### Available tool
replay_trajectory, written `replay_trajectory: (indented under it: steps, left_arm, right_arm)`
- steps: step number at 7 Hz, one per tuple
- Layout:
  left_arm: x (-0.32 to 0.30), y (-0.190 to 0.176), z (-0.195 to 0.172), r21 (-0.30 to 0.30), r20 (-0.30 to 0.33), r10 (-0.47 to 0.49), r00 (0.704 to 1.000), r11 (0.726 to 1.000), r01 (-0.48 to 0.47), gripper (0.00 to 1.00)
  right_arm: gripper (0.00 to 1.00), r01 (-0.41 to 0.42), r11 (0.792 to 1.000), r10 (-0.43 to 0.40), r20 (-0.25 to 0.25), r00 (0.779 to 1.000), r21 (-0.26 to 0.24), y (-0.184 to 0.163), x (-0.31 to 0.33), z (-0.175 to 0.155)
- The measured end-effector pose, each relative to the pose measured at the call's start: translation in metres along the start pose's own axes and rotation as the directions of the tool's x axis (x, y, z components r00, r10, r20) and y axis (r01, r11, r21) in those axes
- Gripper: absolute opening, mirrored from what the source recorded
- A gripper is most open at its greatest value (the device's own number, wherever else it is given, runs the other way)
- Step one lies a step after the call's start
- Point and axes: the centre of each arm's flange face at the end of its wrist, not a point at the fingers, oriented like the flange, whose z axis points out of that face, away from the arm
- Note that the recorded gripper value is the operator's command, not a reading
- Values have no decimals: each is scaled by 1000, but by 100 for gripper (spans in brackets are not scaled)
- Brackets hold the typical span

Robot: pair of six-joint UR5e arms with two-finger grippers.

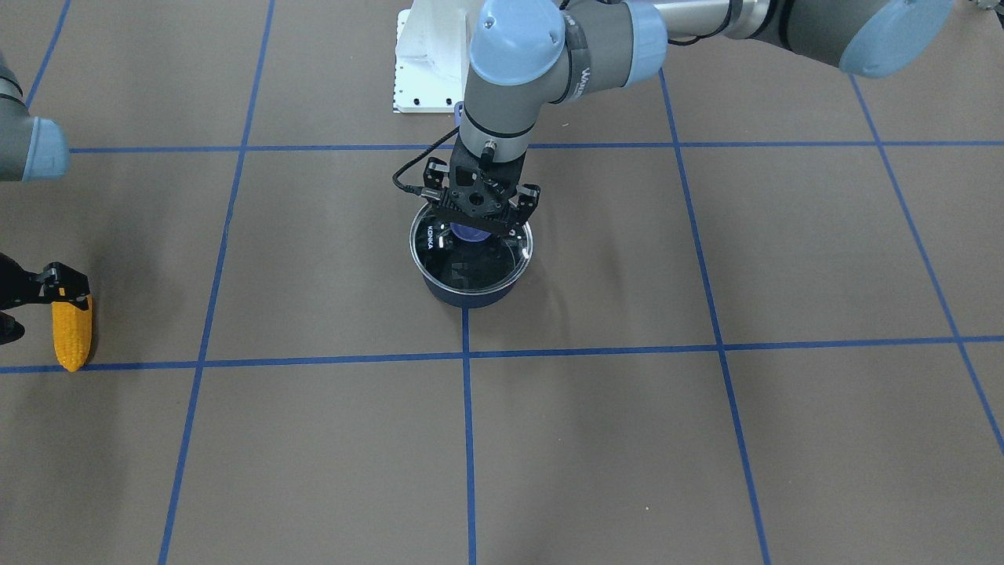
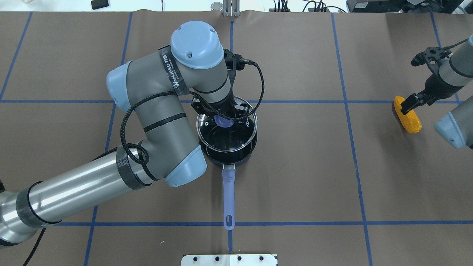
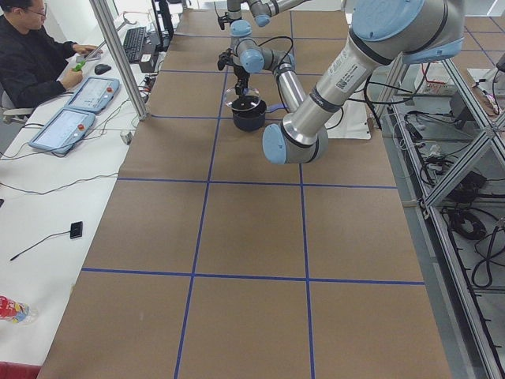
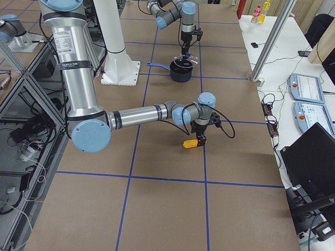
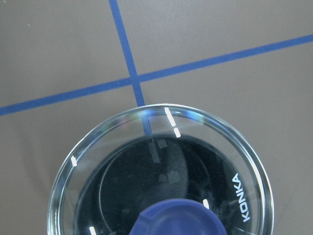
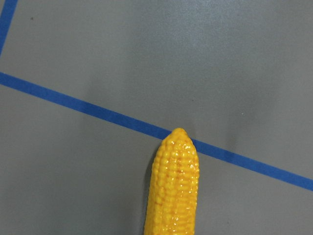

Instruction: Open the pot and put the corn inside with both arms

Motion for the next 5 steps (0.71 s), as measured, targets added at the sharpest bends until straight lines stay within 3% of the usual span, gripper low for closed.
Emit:
replay_trajectory:
  steps: [5]
  left_arm:
    - [-28, -9, -17, 5, -13, 8, 1000, 1000, -8, 63]
  right_arm:
    - [98, -6, 1000, 6, 2, 1000, -13, 6, -10, 14]
